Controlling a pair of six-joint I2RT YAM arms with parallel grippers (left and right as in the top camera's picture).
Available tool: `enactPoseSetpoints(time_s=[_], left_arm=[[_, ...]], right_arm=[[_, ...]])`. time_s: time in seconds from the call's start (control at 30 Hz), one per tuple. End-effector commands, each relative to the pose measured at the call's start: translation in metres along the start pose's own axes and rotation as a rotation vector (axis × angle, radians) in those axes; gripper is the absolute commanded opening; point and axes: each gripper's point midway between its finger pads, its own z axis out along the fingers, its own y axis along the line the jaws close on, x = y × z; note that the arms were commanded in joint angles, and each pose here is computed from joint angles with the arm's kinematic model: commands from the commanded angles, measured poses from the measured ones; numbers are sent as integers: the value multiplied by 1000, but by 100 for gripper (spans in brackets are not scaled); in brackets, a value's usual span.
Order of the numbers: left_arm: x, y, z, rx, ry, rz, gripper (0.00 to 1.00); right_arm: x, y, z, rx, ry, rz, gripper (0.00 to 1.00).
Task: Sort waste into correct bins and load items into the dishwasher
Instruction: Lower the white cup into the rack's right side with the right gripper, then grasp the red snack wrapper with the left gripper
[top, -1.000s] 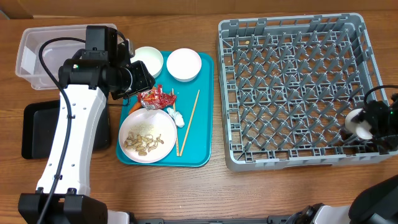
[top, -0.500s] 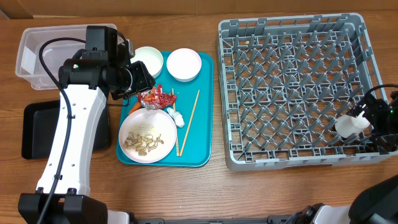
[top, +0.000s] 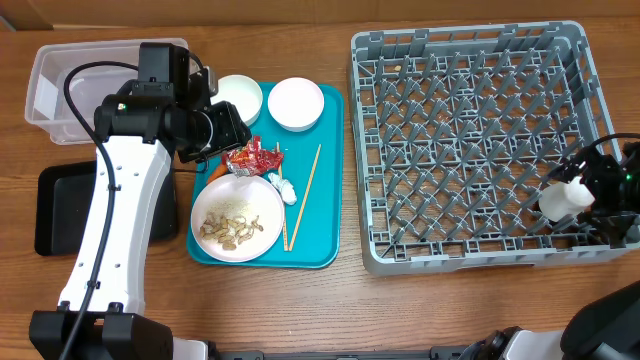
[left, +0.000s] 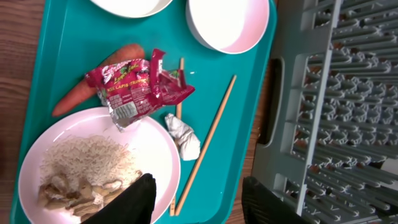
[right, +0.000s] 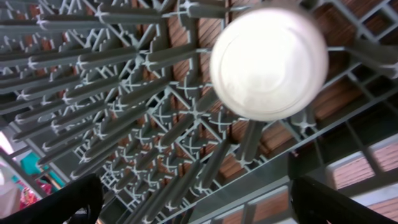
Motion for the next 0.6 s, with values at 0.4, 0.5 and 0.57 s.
enactPoseSetpoints(time_s=[0.4,0.5,0.57], left_arm=[[10,21,-7,-145,20,46,52],[13,11,0,-134,27,80,52],[16,1,9,-132,33,114,54]], right_arm=[[53,97,-5,-78,5,-410,98],[67,111,-4,-76,16,-480,99],[70,112,-1,-52,19,-503,100]])
